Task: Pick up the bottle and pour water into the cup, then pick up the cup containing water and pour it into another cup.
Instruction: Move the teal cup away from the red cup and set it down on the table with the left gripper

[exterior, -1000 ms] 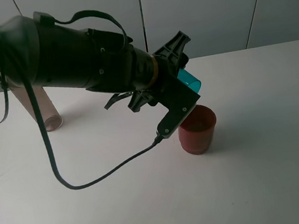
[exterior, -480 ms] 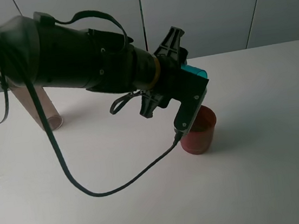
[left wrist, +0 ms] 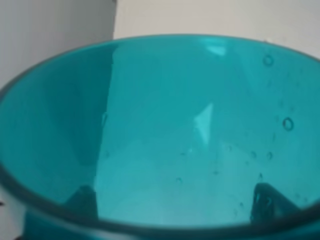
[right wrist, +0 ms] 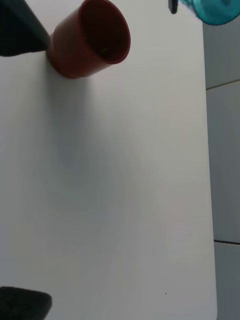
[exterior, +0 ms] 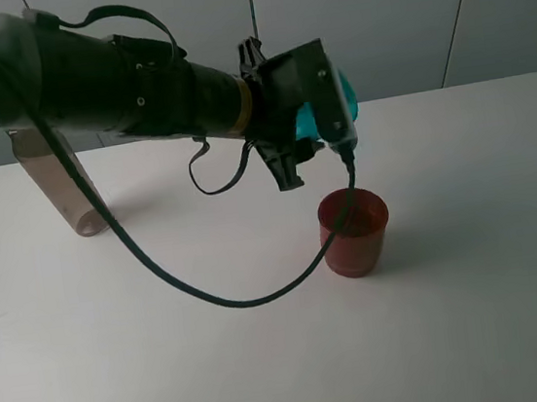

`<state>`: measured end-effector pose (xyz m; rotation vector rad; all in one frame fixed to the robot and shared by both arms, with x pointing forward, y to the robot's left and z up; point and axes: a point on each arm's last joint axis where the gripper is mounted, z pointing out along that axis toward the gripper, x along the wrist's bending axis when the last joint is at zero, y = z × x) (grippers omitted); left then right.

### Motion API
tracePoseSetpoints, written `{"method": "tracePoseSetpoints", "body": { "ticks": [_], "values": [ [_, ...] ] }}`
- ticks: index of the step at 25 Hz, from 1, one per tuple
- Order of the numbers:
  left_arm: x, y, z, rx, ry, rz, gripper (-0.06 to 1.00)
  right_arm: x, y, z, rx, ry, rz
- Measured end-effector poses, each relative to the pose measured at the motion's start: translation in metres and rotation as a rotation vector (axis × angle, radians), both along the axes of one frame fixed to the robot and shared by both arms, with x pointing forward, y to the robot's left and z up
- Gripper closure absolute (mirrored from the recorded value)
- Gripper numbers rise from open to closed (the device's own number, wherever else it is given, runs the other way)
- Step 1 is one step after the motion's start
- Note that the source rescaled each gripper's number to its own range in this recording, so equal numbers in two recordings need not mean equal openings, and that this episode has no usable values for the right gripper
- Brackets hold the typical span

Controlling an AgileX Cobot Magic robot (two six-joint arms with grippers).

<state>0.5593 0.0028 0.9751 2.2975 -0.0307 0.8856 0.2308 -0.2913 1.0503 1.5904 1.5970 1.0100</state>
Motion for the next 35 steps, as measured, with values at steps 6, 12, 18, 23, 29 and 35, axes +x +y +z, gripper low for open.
{"method": "tracePoseSetpoints", "body": {
  "ticks": [6,12,18,23,29,35],
  "values": [
    [0.036,0.04,0.006,-0.242,0.129,0.144,0.87,0.0,0.0,0.0,0.0,0.0,0.0],
    [0.068,0.072,-0.013,-0.416,0.184,0.246,0.87,0.0,0.0,0.0,0.0,0.0,0.0],
    [0.091,0.087,-0.049,-0.578,0.168,0.318,0.87,0.0,0.0,0.0,0.0,0.0,0.0],
    [0.1,0.089,-0.079,-0.657,0.098,0.369,0.87,0.0,0.0,0.0,0.0,0.0,0.0],
    [0.103,0.094,-0.113,-0.712,0.101,0.453,0.87,0.0,0.0,0.0,0.0,0.0,0.0],
    [0.102,0.098,-0.146,-0.753,0.108,0.49,0.87,0.0,0.0,0.0,0.0,0.0,0.0]
  ]
}}
